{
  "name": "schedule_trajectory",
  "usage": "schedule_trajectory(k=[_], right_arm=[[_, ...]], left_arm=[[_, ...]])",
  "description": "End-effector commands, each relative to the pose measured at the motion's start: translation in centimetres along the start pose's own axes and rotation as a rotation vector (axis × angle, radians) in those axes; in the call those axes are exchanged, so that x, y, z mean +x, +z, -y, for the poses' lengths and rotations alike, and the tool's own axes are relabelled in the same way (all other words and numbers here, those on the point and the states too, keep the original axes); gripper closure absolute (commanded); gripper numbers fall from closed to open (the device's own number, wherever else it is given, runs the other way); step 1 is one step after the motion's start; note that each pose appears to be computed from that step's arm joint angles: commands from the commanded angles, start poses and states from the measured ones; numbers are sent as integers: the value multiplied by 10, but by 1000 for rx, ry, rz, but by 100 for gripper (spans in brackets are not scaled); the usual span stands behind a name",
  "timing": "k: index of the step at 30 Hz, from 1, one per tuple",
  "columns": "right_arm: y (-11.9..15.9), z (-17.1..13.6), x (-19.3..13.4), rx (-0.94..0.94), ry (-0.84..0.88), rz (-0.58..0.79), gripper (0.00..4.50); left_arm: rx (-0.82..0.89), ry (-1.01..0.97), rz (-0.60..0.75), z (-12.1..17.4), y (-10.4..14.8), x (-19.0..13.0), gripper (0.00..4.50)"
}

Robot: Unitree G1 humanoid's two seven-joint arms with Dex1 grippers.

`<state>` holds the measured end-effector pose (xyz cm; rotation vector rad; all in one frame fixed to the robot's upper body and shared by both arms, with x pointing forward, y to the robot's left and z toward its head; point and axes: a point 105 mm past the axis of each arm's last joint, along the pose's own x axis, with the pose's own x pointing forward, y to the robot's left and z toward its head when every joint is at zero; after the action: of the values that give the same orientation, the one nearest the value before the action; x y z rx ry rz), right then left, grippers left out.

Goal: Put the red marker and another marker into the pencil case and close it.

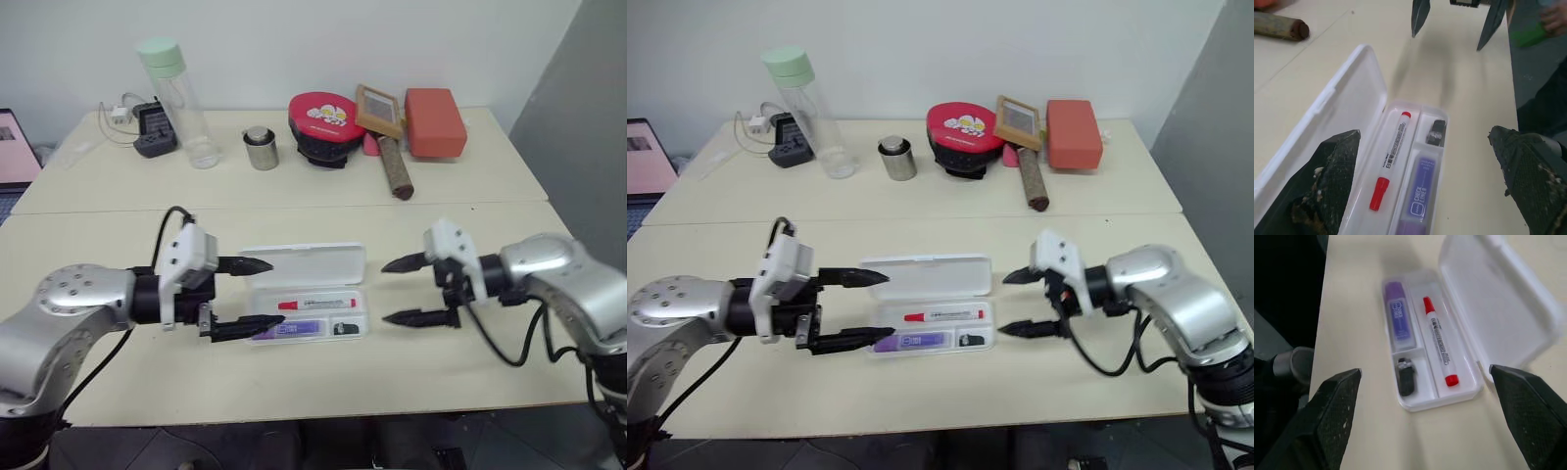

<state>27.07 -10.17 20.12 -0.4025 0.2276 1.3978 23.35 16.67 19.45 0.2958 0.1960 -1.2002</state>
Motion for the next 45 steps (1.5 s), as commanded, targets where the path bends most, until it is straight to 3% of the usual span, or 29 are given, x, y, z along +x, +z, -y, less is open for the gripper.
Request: schedule_trajectory(k=[1,7,14,19,30,39,45], right_arm=[[35,43,0,-55,-135,104,125],[45,94,45,-98,-209,14,275],[35,99,101,-148,-107,-103,449],[40,91,111,-183,-50,-107,449],[40,43,113,-290,135,-133,449],[21,18,116,-282,192,-166,449],[-8,-6,116,-316,275,-246,449]], left_arm=[[33,62,22,-2,14,-16,0],[19,167,64,-13,22,-35,0],[7,212,84,-10,26,-44,0],[2,236,74,-9,24,-47,0],[-1,260,61,-11,24,-53,0],[2,240,59,-14,24,-51,0],[7,218,53,-15,25,-48,0]])
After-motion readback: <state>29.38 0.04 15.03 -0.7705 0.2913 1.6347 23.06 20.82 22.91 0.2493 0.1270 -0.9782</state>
